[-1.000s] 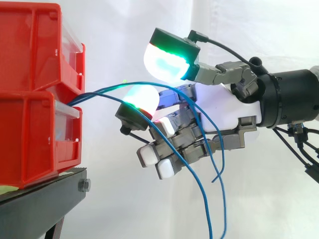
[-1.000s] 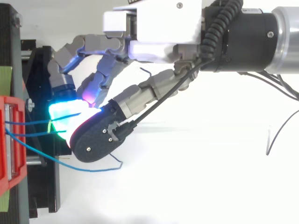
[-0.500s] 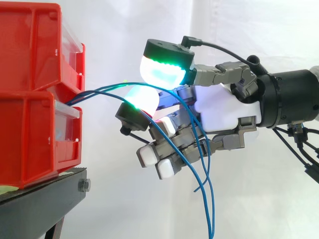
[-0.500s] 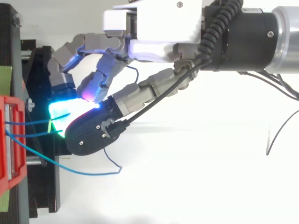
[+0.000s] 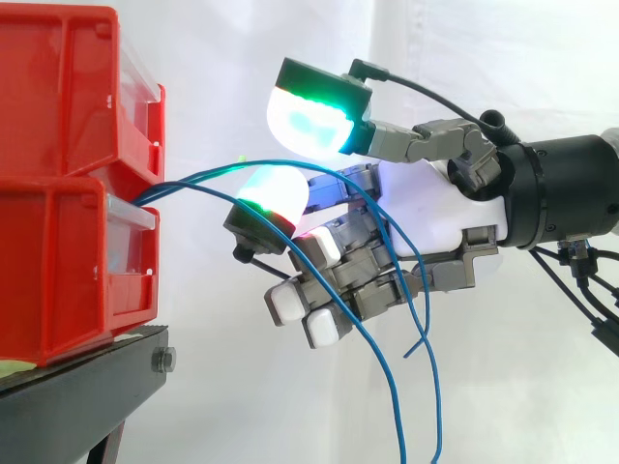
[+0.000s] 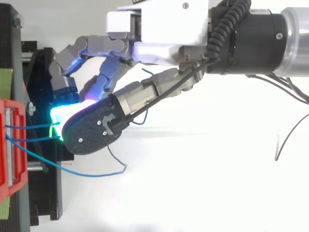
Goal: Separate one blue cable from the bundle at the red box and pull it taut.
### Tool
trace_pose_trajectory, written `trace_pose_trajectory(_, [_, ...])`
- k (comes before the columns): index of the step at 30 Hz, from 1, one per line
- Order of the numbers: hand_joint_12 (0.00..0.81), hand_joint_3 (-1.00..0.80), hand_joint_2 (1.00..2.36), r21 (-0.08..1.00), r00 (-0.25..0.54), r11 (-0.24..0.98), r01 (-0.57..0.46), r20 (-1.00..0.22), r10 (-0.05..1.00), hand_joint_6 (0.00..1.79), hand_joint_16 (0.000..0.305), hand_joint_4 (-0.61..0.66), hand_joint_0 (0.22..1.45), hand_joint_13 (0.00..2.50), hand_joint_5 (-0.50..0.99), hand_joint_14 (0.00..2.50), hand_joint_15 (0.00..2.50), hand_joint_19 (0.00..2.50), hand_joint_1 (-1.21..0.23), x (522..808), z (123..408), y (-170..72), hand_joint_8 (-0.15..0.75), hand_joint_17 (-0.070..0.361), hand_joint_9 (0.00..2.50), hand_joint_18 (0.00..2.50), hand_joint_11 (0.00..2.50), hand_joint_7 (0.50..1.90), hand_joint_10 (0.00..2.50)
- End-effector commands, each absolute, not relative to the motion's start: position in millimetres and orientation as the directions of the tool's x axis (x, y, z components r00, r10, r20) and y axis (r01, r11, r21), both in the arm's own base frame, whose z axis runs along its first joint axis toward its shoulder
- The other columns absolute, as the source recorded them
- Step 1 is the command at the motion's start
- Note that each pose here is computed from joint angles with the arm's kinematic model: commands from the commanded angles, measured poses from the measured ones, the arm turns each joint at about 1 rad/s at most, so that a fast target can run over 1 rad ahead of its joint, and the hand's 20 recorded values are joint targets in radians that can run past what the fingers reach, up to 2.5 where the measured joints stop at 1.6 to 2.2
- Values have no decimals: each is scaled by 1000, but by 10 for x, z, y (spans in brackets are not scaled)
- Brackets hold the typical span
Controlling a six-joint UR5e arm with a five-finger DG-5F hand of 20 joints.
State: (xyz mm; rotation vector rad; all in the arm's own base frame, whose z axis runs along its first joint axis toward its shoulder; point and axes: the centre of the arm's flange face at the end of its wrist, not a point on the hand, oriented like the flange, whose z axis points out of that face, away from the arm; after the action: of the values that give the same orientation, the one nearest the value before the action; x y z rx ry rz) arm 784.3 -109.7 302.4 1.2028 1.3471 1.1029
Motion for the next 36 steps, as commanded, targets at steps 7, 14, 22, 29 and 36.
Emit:
trace_pose_trajectory(7, [255, -214, 1016, 990, -28, 97, 103, -94, 995, 812, 28, 38, 578, 654, -118, 20, 652, 741, -654, 7844, 3024, -1095, 314, 63, 1034, 539, 902, 1174, 22])
trace_pose_trajectory(14, [279, -130, 1018, 990, -28, 97, 103, -94, 995, 819, 33, -32, 573, 678, -105, 18, 654, 722, -699, 7844, 3024, -1095, 322, 74, 1066, 607, 890, 1169, 21])
trace_pose_trajectory(22, [284, -72, 1021, 989, -26, 97, 108, -95, 995, 819, 33, -106, 584, 627, -94, 15, 486, 666, -748, 7838, 3020, -1108, 283, 75, 1092, 643, 881, 1206, 21])
trace_pose_trajectory(29, [242, -54, 1020, 987, -30, 95, 126, -92, 995, 820, 31, -84, 584, 470, -91, 7, 224, 560, -765, 7807, 2909, -1085, 229, 69, 623, 636, 242, 1200, 7])
trace_pose_trajectory(36, [236, -87, 1019, 988, -32, 98, 121, -94, 995, 810, 31, -87, 585, 457, -92, 7, 206, 564, -760, 7815, 2931, -1084, 176, 69, 393, 629, 0, 1189, 0])
